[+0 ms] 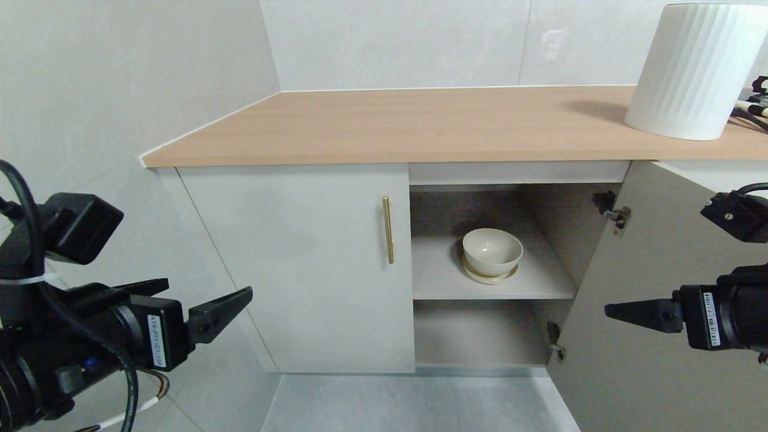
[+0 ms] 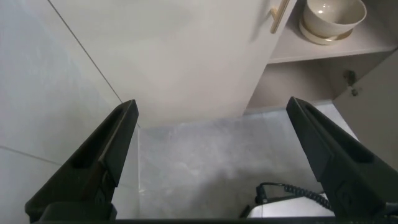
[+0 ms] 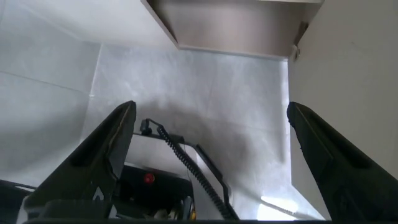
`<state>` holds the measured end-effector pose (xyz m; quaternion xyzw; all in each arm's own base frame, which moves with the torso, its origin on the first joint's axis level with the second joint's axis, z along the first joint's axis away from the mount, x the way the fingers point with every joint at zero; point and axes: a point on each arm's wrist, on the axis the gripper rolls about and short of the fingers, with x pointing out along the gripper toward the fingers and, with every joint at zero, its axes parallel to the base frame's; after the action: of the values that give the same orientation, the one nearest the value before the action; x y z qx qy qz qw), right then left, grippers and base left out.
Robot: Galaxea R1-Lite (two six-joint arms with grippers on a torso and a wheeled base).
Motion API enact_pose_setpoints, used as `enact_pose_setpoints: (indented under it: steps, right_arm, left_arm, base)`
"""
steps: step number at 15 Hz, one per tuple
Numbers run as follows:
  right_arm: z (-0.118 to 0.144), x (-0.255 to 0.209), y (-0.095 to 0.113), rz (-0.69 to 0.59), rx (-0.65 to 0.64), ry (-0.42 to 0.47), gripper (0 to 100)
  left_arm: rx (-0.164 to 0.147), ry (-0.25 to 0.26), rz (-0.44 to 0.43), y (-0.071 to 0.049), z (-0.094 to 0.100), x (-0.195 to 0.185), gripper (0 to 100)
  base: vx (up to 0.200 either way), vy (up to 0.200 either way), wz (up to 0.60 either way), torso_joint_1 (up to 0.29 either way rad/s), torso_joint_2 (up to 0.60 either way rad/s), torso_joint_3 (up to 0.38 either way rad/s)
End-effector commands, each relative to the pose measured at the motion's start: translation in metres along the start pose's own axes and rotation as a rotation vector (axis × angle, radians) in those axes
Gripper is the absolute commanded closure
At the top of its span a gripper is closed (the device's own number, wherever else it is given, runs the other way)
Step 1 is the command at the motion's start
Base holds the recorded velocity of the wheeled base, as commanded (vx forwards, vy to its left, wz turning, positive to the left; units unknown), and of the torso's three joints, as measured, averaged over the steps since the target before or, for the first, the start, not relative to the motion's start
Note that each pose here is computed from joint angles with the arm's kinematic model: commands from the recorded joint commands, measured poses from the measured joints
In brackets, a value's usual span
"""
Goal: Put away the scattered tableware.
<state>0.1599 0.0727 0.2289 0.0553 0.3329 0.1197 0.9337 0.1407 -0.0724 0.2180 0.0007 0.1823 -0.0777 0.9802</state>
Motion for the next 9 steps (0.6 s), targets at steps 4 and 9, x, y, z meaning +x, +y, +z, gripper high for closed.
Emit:
enact_pose_setpoints:
  steps: [4, 9]
  right_arm:
    - [-0.0044, -0.003, 0.0007, 0.004, -0.042, 0.037, 0]
    - [-0.0068, -0.0032, 0.0005, 0.0, -0.049, 0.06, 0]
  left_arm:
    - [0.026, 0.006, -0.014, -0.0039, 0.0, 0.0022, 0]
    - [0.027, 0.007, -0.014, -0.0038, -0.0002, 0.0022, 0]
  base:
    - [-0.15, 0.0, 0.0, 0.005, 0.0, -0.001]
    - [-0.2, 0.0, 0.0, 0.003, 0.0, 0.001]
